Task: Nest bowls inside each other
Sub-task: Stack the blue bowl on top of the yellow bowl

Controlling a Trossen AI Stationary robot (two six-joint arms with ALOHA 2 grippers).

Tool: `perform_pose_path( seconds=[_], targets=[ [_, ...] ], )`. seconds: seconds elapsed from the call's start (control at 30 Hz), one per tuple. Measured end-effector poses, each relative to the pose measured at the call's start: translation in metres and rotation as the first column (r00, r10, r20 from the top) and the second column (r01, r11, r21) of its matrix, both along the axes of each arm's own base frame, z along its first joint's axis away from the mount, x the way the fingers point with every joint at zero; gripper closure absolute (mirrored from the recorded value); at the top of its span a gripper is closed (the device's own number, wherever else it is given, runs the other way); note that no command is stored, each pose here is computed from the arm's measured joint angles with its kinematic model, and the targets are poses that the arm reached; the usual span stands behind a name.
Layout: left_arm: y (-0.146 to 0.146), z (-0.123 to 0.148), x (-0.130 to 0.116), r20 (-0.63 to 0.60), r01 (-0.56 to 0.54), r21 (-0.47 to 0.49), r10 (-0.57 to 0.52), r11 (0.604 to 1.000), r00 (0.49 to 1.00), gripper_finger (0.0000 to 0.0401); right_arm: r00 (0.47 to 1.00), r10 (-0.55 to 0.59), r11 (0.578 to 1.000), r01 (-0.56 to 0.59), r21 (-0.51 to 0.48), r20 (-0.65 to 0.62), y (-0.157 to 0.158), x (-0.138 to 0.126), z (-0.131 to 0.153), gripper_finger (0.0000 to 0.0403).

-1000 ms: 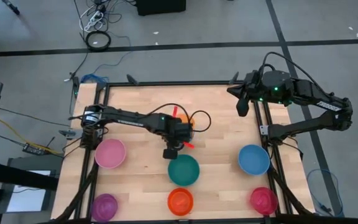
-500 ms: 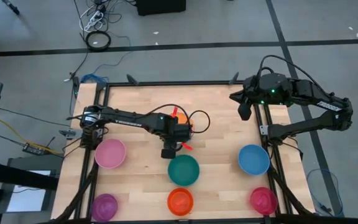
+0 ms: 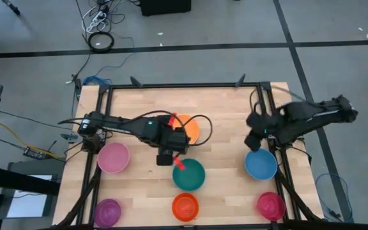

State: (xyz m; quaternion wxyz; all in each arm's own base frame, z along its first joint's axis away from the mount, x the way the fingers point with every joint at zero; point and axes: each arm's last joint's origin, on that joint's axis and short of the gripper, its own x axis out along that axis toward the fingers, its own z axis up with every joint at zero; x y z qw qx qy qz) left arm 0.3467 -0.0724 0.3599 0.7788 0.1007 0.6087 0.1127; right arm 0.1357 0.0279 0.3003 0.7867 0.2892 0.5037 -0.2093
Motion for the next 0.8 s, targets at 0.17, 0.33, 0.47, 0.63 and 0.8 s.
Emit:
perform_pose_path(
  seconds=[0.17,0.33,0.47,0.63,0.8],
  targets=[
    [-0.013,0.037,-0.037,0.16,-0.064,-0.037,0.069,0.997,0.985,0.0192,0.998,-0.035,0.992,0.041,0.116,-0.054,0.025,0.0,-0.037,0.0366],
    [-0.025,0.067,-0.073,0.33,-0.123,-0.037,0.129,0.992,0.935,0.0192,0.988,-0.061,0.98,0.086,0.178,-0.142,0.041,-0.002,-0.058,0.0366],
    [-0.031,0.082,-0.095,0.413,-0.136,-0.055,0.147,0.989,0.899,0.0192,0.978,-0.077,0.974,0.116,0.196,-0.194,0.049,0.002,-0.066,0.0365],
    [-0.036,0.086,-0.102,0.444,-0.136,-0.06,0.148,0.989,0.884,0.0192,0.979,-0.046,0.964,0.096,0.249,-0.196,0.059,0.016,-0.072,0.0365],
    [-0.037,0.087,-0.104,0.448,-0.13,-0.061,0.143,0.99,0.883,0.0192,0.97,-0.004,0.958,0.074,0.277,-0.244,0.066,0.023,-0.079,0.0363]
  ],
)
